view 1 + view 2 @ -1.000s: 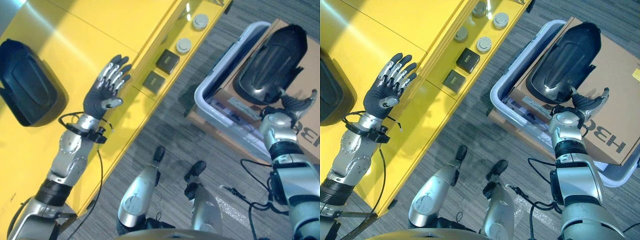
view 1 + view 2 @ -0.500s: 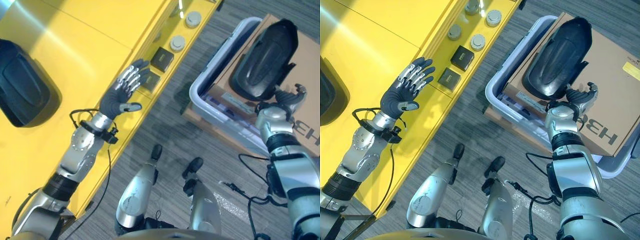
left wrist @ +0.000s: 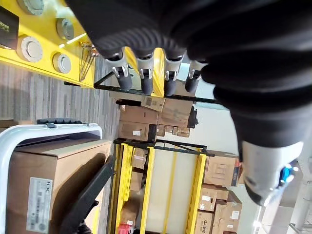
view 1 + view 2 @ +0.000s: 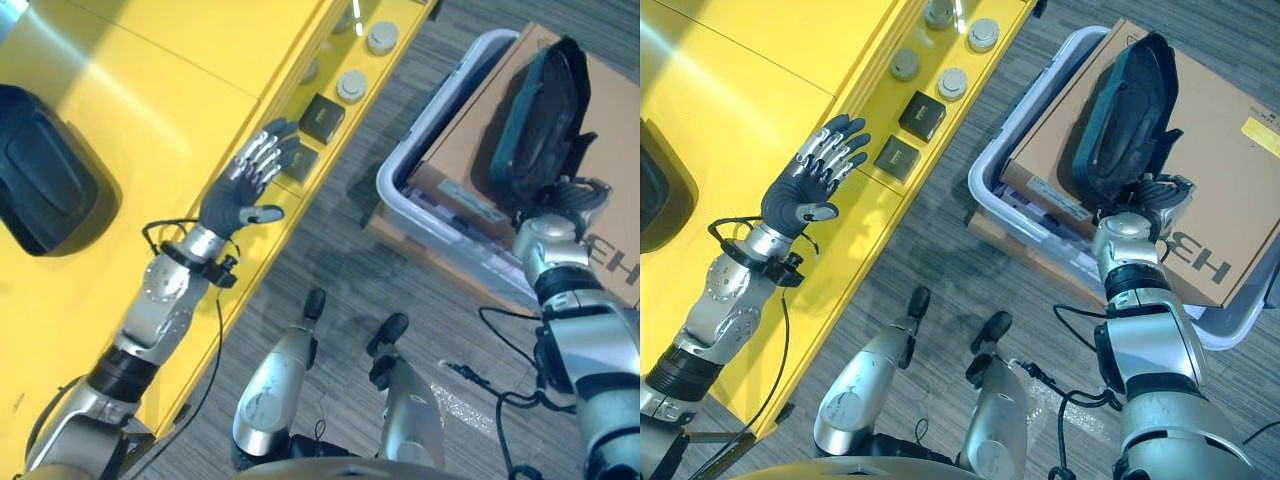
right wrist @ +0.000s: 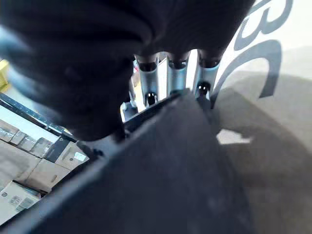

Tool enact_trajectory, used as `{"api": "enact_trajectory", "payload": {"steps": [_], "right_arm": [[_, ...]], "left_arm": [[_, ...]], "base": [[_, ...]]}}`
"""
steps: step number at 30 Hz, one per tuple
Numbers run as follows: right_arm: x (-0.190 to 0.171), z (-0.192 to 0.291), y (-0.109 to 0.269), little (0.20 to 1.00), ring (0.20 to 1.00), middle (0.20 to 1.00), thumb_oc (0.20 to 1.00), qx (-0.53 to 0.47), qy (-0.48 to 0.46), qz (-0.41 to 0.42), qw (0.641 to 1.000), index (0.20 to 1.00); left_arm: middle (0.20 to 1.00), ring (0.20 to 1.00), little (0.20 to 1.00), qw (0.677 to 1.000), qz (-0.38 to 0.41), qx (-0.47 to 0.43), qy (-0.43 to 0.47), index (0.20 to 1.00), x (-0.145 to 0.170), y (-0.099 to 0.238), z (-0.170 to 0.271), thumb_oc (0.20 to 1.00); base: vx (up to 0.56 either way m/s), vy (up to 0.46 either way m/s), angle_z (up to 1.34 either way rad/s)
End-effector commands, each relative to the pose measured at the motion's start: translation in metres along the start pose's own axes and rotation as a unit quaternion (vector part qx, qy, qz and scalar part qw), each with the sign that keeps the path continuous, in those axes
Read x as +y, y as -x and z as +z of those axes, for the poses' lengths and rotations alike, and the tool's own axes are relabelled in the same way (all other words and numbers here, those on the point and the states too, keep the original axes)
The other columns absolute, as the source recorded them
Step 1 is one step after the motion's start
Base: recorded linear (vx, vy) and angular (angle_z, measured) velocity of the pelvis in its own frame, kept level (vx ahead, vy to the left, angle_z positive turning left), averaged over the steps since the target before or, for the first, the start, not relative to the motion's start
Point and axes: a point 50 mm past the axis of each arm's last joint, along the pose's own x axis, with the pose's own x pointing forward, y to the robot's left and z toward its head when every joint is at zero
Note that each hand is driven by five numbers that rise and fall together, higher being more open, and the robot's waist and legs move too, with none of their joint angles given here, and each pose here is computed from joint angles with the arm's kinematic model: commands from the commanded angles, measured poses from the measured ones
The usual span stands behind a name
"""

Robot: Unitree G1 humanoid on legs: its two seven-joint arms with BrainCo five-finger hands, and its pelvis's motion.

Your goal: Move parts from the plastic box to the shelf.

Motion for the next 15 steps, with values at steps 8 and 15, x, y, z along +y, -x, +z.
{"api": "enact_trajectory", "payload": {"steps": [8,15], "right_arm": [[0.012,0.028,0.034,0.2,0.2,0.2,0.2,-0.144,-0.047,0.089,0.984,0.2],[0.019,0.026,0.084,0.2,0.2,0.2,0.2,-0.198,-0.07,0.187,0.96,0.2]], "left_arm": [[1.0,1.0,1.0,0.999,0.018,-0.014,0.047,1.0,-0.012,0.014,0.003,1.0],[1.0,1.0,1.0,0.995,0.058,0.041,0.064,1.0,-0.009,0.015,-0.005,1.0]], "base": [[0.02,0.003,-0.02],[0.09,0.016,-0.18]]}}
